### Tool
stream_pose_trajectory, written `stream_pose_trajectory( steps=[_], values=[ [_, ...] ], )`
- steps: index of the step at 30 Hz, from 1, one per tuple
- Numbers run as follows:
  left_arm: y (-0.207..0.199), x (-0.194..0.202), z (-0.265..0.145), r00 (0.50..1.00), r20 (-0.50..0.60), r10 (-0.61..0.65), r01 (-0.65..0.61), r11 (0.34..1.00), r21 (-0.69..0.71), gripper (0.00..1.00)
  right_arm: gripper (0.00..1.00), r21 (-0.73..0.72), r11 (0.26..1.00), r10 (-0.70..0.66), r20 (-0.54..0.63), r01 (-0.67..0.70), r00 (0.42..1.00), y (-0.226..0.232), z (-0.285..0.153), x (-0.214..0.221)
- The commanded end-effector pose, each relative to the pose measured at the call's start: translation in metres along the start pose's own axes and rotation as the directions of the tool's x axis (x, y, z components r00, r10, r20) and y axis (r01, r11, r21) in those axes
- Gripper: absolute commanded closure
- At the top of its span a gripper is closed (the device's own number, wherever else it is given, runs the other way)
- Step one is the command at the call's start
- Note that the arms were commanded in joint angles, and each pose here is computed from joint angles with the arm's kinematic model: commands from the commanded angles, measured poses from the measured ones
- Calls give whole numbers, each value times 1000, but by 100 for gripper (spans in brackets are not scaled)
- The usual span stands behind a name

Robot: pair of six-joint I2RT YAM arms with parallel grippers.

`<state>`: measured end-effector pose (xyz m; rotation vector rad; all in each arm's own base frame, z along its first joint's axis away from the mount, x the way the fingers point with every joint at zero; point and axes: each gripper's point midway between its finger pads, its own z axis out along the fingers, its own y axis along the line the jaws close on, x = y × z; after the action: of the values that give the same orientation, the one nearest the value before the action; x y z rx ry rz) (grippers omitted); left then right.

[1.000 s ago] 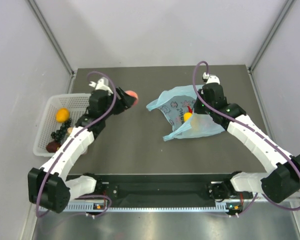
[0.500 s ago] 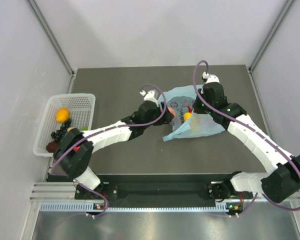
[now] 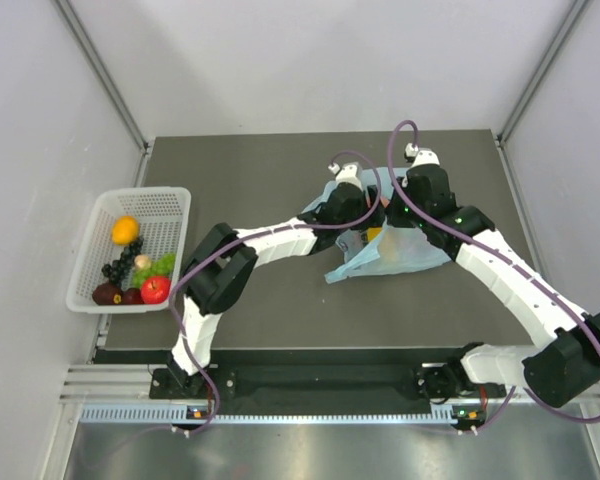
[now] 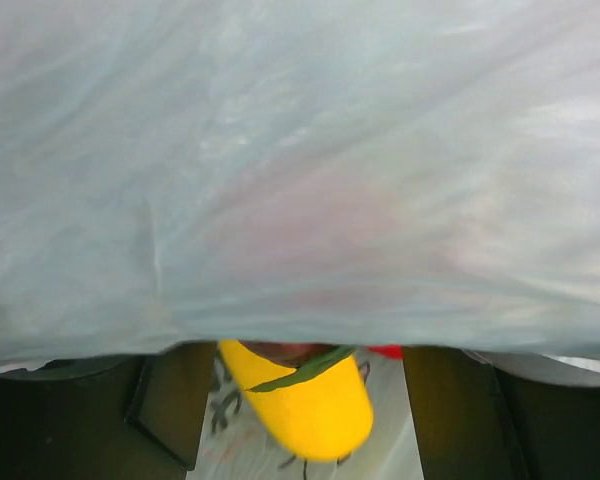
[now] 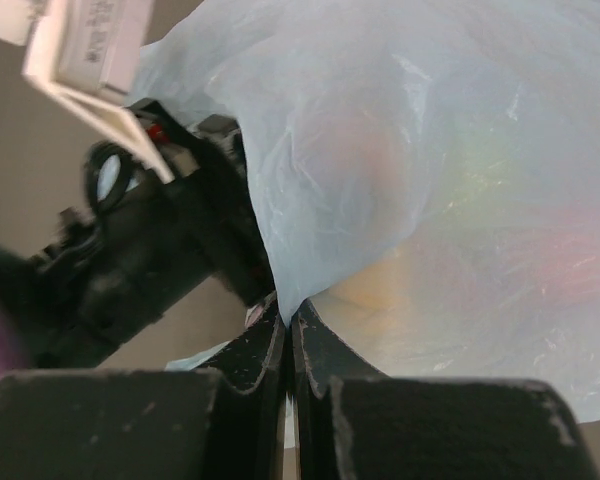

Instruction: Place the fake fruits into the plastic bag and tie a complex knot

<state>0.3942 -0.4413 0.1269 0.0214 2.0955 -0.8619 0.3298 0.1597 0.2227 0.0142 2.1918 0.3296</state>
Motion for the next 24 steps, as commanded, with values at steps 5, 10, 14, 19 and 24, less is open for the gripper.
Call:
stream_pose_trajectory(
  steps=[5, 10, 14, 19, 24],
  values=[
    [-15, -17, 31, 995, 97, 3, -5, 1000, 25, 71, 100, -32, 999, 39, 99, -36, 994, 7, -11, -28],
    [-15, -19, 33, 994, 98, 40, -41, 999, 9, 35, 100, -17, 999, 36, 96, -35, 995, 3, -9, -25],
    [-12, -20, 23, 995, 84, 54, -53, 999, -9, 9, 100, -9, 999, 35, 96, -34, 995, 1, -8, -24],
    [-12, -29, -1, 993, 82, 90, -88, 996, -29, 6, 100, -4, 999, 32, 100, -32, 994, 0, -9, -25],
    [6, -25, -30, 989, -22, 147, -149, 980, -135, 4, 100, 8, 999, 30, 98, -31, 995, -4, -9, -24]
  ],
)
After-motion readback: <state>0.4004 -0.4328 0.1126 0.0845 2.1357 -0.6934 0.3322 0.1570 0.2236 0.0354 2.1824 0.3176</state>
